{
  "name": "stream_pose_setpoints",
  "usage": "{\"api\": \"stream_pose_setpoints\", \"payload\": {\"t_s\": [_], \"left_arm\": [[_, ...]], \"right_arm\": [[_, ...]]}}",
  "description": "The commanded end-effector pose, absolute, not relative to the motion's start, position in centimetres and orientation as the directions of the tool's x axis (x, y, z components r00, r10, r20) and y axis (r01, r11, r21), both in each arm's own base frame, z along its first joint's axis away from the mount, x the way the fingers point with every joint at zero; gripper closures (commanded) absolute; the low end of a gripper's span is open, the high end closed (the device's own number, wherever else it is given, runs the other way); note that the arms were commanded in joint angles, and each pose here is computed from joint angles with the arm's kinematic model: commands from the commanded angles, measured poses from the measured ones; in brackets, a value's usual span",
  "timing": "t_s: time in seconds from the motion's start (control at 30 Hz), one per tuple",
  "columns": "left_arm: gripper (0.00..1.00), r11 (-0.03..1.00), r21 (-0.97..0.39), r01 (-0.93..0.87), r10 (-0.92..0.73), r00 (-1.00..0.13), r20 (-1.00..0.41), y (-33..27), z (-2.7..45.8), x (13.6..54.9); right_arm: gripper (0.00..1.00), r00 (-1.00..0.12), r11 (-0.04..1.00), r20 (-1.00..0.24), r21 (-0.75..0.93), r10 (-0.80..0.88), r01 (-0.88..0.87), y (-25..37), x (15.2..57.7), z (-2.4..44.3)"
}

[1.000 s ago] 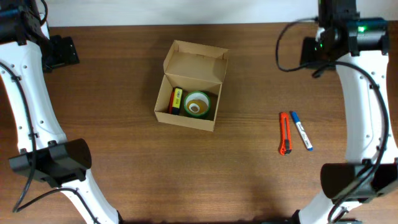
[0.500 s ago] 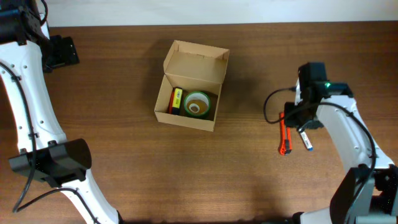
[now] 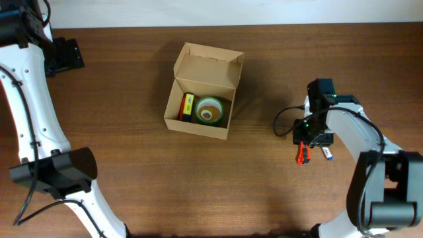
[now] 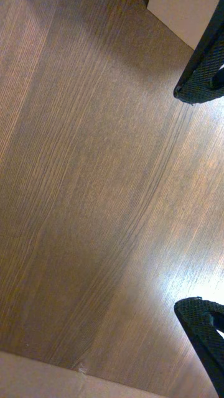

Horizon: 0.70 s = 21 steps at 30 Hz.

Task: Pack container
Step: 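Lower the right gripper onto the orange box cutter and grasp it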

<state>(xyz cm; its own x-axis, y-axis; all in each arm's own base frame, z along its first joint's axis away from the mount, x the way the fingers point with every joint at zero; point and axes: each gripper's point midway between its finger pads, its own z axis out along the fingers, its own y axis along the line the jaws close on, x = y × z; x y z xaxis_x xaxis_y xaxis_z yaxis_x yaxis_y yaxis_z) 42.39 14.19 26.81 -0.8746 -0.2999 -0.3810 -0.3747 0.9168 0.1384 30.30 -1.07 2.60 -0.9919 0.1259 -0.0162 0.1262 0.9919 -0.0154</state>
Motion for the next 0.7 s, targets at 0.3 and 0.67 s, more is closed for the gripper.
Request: {"api": "stream_pose_setpoints", "payload": {"t_s": [0.3, 0.67], "left_arm": [[0.01, 0.919, 0.132, -0.372, -0.291, -0.865, -0.409, 14.2, 27.9, 42.2], [0.01, 0.919, 0.132, -0.372, -0.291, -0.865, -0.409, 14.2, 27.9, 42.2]], "right_arm": [[0.44, -0.991, 0.990, 0.035, -0.045, 0.133, 0.131, -1.6, 30.2, -0.2], [0.85, -0.991, 0.989, 0.034, -0.068, 0.133, 0.131, -2.0, 30.5, -0.9]]}}
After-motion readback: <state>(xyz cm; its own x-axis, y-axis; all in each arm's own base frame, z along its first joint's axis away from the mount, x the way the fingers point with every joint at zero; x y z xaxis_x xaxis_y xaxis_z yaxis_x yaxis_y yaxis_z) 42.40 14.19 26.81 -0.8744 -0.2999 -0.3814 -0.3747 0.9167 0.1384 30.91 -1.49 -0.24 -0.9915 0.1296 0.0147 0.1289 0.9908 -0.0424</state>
